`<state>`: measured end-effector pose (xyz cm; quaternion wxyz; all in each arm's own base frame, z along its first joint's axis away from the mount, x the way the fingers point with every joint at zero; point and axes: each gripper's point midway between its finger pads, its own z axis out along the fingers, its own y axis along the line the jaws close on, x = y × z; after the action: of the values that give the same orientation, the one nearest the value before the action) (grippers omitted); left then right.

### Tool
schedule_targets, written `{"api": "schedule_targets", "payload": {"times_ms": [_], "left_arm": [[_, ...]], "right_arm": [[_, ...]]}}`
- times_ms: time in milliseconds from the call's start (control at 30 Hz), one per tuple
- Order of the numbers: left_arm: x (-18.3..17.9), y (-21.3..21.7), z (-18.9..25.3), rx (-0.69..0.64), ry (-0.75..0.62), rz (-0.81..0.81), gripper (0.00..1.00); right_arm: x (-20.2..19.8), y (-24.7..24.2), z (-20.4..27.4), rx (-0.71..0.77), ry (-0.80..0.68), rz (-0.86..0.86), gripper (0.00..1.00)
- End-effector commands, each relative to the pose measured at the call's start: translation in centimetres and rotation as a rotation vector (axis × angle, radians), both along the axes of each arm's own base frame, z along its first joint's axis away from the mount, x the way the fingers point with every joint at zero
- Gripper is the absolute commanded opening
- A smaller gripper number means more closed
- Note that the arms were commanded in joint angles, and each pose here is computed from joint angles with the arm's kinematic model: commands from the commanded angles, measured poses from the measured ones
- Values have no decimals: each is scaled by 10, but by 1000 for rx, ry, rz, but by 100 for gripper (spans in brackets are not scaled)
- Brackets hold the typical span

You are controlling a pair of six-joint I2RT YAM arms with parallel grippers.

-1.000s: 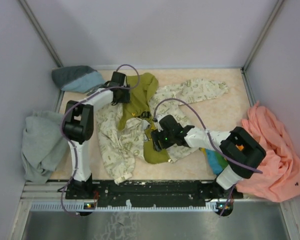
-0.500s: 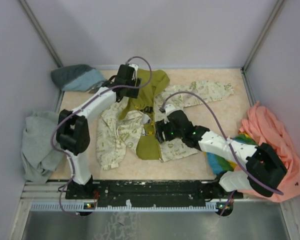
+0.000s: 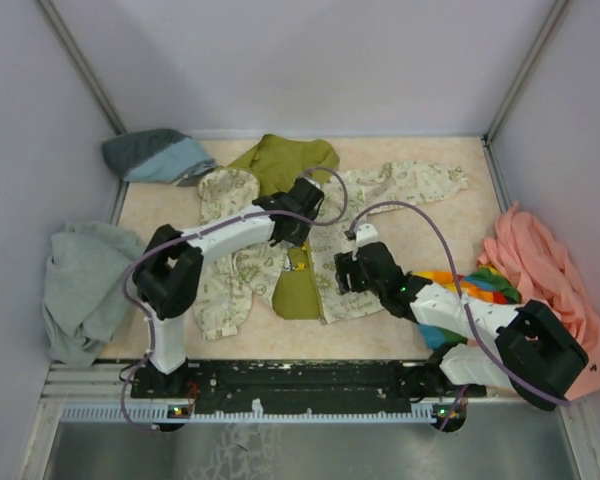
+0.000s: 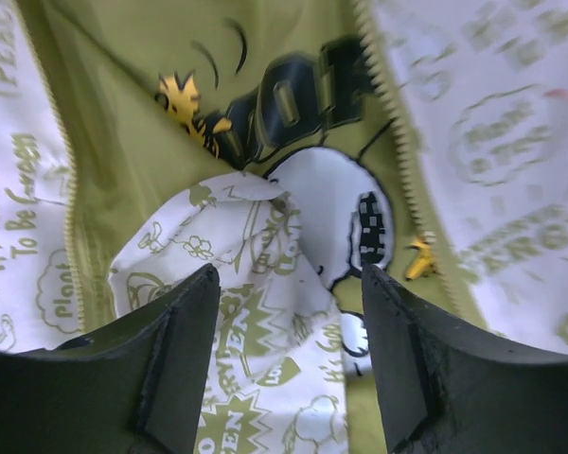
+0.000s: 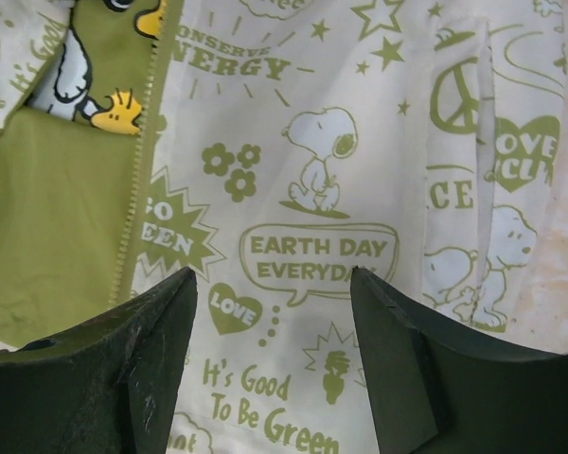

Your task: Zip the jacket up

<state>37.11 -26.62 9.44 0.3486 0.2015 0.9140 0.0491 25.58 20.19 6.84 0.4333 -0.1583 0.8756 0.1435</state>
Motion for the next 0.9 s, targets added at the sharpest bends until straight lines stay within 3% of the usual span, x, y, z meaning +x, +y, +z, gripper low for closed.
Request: {"api": "schedule_targets", "payload": {"times_ms": [0, 167, 267, 300, 367, 467, 600, 733, 867], "left_arm": [[5, 23, -23, 118, 27, 89, 64], [15, 25, -44, 189, 30, 90, 47], [18, 27, -42, 230, 30, 99, 16], [17, 28, -34, 228, 29, 101, 10], [11, 24, -5, 196, 14, 64, 6], [-20, 3, 44, 116, -9, -112, 7], [-90, -25, 87, -83, 52, -414, 14], [-176, -37, 72, -298, 267, -649, 21], [-223, -31, 39, -377, 471, -654, 41]], "right_arm": [[20, -5, 29, 63, -132, -81, 66], [22, -9, 31, 69, -155, -104, 66], [22, -11, 28, 63, -150, -111, 66], [22, -11, 27, 62, -150, -113, 66], [23, -12, 27, 59, -149, -116, 66], [23, -11, 29, 67, -153, -114, 66], [23, -11, 30, 73, -156, -115, 67], [22, -10, 30, 80, -157, -109, 66], [19, -5, 36, 115, -160, -78, 67]]}}
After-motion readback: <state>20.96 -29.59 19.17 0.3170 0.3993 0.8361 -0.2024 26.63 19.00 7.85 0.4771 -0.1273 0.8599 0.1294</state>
